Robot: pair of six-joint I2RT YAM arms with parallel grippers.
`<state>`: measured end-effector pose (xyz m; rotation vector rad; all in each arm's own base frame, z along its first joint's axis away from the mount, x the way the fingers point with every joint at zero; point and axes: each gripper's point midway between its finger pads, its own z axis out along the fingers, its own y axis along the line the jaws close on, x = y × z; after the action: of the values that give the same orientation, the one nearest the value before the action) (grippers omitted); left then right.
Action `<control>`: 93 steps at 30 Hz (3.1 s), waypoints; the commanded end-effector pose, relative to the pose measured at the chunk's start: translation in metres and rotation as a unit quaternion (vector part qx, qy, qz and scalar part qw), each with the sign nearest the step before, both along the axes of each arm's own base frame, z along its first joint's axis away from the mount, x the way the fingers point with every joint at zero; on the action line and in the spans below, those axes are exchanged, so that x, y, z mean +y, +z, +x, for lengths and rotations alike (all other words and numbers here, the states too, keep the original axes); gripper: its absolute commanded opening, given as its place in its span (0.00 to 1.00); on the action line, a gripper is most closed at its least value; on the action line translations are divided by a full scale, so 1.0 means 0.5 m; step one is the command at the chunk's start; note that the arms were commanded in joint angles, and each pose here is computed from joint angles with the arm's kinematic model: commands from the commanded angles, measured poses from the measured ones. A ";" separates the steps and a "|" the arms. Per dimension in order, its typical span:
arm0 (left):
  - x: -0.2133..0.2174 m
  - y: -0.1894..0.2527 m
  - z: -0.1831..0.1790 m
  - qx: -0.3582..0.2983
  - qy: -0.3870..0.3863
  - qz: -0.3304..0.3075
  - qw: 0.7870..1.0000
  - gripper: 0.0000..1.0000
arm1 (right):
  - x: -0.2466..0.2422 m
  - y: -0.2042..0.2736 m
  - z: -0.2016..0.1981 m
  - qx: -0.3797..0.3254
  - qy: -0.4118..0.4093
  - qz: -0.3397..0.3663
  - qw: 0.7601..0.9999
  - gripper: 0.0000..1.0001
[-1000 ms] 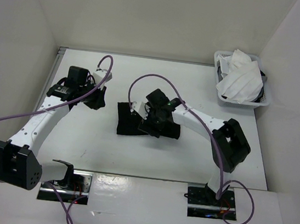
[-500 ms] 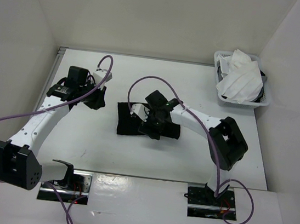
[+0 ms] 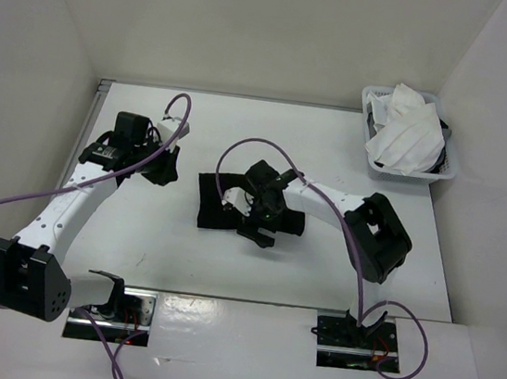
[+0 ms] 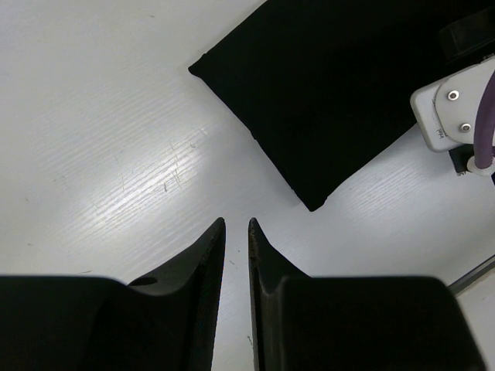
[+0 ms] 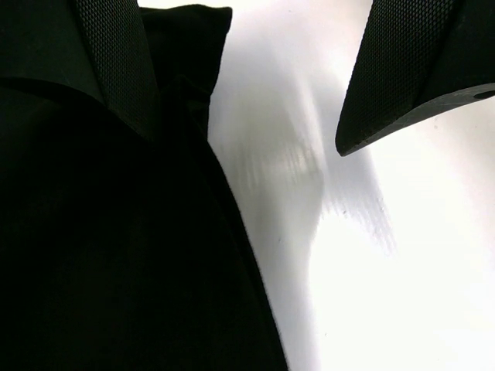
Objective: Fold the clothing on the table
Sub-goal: Fold the skirt
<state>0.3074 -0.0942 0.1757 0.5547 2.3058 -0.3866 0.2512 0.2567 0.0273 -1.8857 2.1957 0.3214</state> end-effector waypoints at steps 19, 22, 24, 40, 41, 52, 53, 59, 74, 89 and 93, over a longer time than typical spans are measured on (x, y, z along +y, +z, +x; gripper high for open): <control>-0.007 0.006 -0.005 -0.005 -0.008 -0.014 1.000 0.25 | -0.004 -0.009 -0.104 0.081 0.049 -0.018 0.995 0.94; -0.007 0.006 -0.005 -0.005 -0.008 -0.014 1.000 0.25 | 0.008 -0.007 -0.145 0.094 0.076 -0.028 0.992 0.94; -0.007 0.006 -0.005 -0.005 -0.008 -0.014 1.000 0.25 | 0.020 -0.006 -0.171 0.105 0.093 -0.025 0.990 0.94; 0.000 0.015 -0.004 -0.016 -0.001 -0.007 1.000 0.25 | 0.098 0.108 -0.171 0.042 0.109 0.052 0.992 0.94; 0.003 0.014 -0.003 -0.014 0.008 -0.005 1.000 0.25 | 0.098 0.116 -0.154 0.025 0.087 0.059 0.994 0.94; 0.028 0.024 0.004 -0.030 0.044 0.005 0.999 0.31 | 0.114 0.143 -0.013 -0.087 -0.030 0.095 0.991 0.94; 0.028 0.024 0.004 -0.030 0.044 0.005 0.999 0.32 | 0.115 0.141 -0.007 -0.089 -0.037 0.091 0.991 0.94; 0.033 0.023 0.006 -0.029 0.054 0.009 0.998 0.62 | 0.106 0.091 -0.009 -0.082 -0.037 0.059 0.994 0.94; 0.073 0.017 0.025 -0.035 0.109 0.043 0.992 1.00 | 0.087 -0.007 -0.026 -0.042 0.002 0.001 0.999 0.94; 0.143 0.007 0.040 -0.029 0.199 0.072 0.977 1.00 | 0.168 -0.089 -0.003 0.013 -0.138 -0.018 0.990 0.94; 0.146 0.013 0.038 -0.033 0.206 0.071 0.975 1.00 | 0.196 -0.074 0.047 0.003 -0.224 0.005 0.975 0.94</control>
<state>0.3236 -0.0236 0.1802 0.1824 2.3365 -0.0119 0.2675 0.3470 0.0153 -1.5293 2.3989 0.2542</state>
